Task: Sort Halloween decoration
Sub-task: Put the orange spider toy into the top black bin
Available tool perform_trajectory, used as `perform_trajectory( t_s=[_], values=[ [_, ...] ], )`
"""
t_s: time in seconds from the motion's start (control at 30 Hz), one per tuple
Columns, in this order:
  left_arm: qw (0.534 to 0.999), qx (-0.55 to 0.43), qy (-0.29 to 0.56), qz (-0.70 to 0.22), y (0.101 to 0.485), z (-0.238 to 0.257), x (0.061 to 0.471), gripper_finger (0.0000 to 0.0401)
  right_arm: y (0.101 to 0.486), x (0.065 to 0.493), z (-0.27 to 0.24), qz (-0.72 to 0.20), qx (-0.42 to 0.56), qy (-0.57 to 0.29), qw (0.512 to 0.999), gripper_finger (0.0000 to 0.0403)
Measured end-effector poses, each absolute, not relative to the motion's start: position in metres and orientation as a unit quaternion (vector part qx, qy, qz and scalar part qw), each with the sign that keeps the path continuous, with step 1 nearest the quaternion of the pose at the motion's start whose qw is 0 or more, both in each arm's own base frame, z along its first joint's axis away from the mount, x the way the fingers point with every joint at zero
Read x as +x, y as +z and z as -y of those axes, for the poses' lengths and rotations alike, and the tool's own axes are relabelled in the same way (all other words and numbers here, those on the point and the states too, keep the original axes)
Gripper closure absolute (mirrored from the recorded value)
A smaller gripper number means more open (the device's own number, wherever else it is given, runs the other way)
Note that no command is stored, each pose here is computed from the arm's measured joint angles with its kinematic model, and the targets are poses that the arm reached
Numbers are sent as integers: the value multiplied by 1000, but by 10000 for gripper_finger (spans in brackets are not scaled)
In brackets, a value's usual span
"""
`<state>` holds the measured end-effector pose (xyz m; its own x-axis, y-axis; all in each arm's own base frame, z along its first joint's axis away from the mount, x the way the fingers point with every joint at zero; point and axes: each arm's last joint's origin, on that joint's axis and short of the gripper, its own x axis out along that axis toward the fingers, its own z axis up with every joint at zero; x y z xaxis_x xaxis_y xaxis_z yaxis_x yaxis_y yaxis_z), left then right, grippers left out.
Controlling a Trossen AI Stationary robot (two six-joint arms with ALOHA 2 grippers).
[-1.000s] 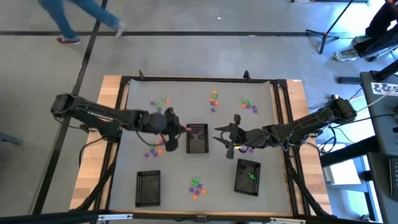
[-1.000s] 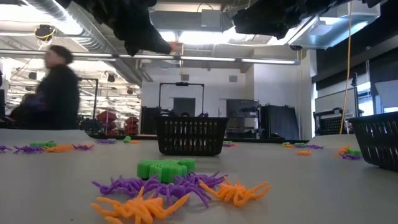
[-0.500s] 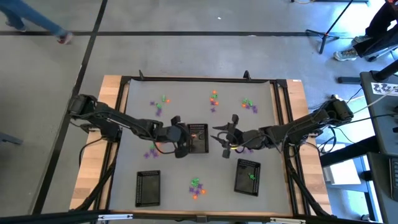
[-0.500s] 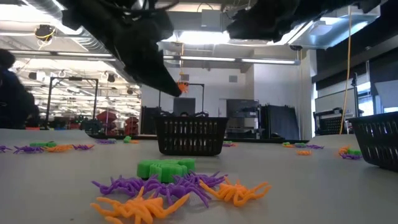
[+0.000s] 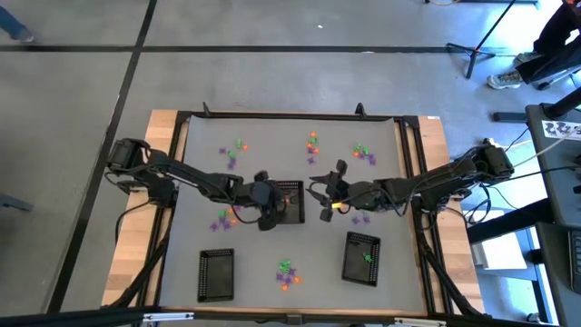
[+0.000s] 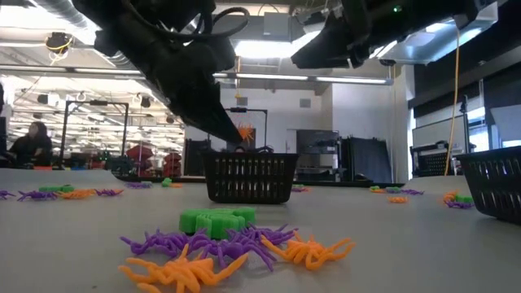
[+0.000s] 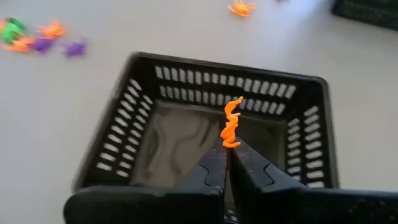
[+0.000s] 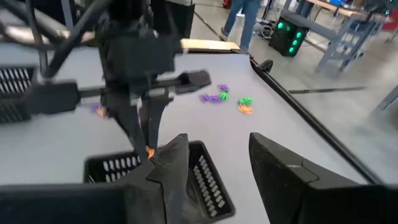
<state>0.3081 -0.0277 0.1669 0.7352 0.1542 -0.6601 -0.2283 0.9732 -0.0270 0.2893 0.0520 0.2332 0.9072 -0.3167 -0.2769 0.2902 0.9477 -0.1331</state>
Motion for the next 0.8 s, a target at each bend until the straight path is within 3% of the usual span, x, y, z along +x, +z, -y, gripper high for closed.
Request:
perform_trajectory(
  t_s=[0.33,0.67,0.8],
  values=[
    [932,-56,117,-340,168,25,309,394,232,289,-52,-146,4,-160,976,236],
    [931,-33,149,-333,168,27,309,273,224,292,-54,-164,-8,-145,976,236],
    [927,3,176,-333,171,23,306,255,225,293,-54,-163,-18,-143,976,236]
  ],
)
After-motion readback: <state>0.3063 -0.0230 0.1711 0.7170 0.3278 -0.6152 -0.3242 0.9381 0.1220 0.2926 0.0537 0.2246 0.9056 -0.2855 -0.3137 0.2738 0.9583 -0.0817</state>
